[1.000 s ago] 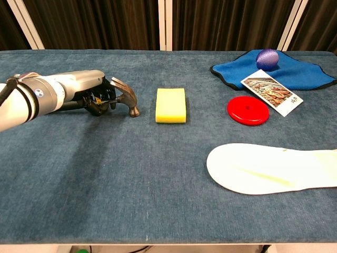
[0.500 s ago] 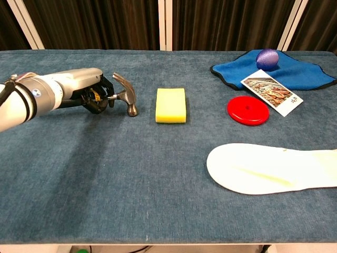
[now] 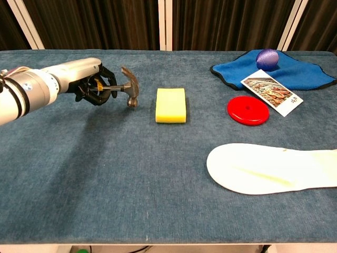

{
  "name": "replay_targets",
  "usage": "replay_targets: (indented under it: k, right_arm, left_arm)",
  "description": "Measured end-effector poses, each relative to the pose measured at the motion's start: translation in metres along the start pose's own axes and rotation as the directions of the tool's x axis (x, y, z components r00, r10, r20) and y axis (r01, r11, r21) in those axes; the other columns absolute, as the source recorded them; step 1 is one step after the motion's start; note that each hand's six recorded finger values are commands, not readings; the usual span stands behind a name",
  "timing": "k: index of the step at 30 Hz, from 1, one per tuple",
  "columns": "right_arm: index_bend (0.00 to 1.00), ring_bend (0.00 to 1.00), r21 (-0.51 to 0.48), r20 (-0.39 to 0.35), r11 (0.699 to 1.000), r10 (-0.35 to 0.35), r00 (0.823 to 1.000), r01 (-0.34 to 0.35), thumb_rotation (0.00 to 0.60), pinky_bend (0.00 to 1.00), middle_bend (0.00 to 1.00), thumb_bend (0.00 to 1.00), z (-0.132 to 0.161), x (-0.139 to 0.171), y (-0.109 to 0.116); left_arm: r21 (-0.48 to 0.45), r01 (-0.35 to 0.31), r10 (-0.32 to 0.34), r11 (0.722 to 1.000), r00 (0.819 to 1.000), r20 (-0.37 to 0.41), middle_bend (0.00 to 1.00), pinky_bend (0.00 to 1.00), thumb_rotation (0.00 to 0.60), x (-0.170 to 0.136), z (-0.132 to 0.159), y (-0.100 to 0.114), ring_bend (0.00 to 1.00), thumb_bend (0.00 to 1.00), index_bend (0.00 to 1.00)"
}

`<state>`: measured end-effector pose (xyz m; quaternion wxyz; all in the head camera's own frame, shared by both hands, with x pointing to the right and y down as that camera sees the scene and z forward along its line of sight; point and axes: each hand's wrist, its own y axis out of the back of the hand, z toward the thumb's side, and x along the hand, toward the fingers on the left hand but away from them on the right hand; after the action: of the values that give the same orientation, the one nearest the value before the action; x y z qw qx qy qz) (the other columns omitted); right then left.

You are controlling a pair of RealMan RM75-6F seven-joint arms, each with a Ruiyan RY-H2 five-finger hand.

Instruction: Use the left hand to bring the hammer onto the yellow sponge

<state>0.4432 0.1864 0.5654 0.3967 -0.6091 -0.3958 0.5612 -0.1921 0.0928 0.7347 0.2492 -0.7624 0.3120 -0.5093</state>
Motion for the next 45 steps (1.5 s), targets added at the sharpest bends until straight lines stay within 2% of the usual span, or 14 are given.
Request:
replay_targets:
  k: [10,14,18,22,25,35,40,45]
  right_arm:
    - [0.07,0.00,0.001,0.003,1.000,0.007,1.000,-0.007,0.600,0.07,0.13,0.11,-0.001,0.000,-0.002]
    - [0.07,0.00,0.002,0.008,1.000,0.011,1.000,-0.011,0.600,0.07,0.13,0.11,-0.002,0.000,-0.003]
    - [0.07,0.00,0.002,0.016,1.000,0.015,1.000,-0.015,0.600,0.07,0.13,0.11,-0.004,0.001,-0.004]
    - [0.07,0.00,0.001,0.026,1.000,0.018,0.999,-0.018,0.600,0.07,0.13,0.11,-0.007,0.002,-0.005]
    - [0.07,0.00,0.002,0.032,1.000,0.022,0.999,-0.022,0.600,0.07,0.13,0.11,-0.009,0.002,-0.006]
    - [0.07,0.00,-0.001,0.044,0.999,0.034,0.998,-0.034,0.600,0.07,0.13,0.11,-0.013,0.003,-0.009]
    - [0.07,0.00,0.001,0.043,1.000,0.015,0.999,-0.015,0.600,0.07,0.13,0.11,-0.013,0.004,-0.005]
    - [0.07,0.00,0.001,0.039,1.000,0.007,0.999,-0.007,0.600,0.07,0.13,0.11,-0.012,0.004,-0.003]
  left_arm:
    - [-0.119,-0.014,0.028,0.993,0.993,0.115,0.83,0.89,0.600,-0.001,0.016,0.012,0.75,0.93,0.81]
    - [-0.159,-0.014,0.045,0.987,0.979,0.198,0.85,0.92,0.600,0.001,0.033,0.019,0.78,0.95,0.83]
    - [-0.141,-0.009,0.045,0.990,0.966,0.255,0.86,0.93,0.600,0.009,0.048,0.022,0.79,0.96,0.84]
    - [-0.106,-0.011,0.039,0.994,0.962,0.269,0.87,0.93,0.600,0.018,0.053,0.021,0.80,0.97,0.84]
    - [-0.069,0.011,0.008,0.998,0.964,0.266,0.87,0.93,0.600,0.023,0.056,0.015,0.80,0.98,0.84]
    - [0.085,0.051,-0.067,0.995,0.979,0.192,0.88,0.94,0.600,0.043,0.052,-0.008,0.81,0.99,0.85]
    - [0.022,0.041,-0.044,0.999,0.976,0.213,0.88,0.94,0.600,0.037,0.061,0.000,0.82,0.99,0.86]
    - [-0.095,0.006,0.019,0.995,0.966,0.258,0.89,0.94,0.600,0.025,0.068,0.023,0.82,0.99,0.86]
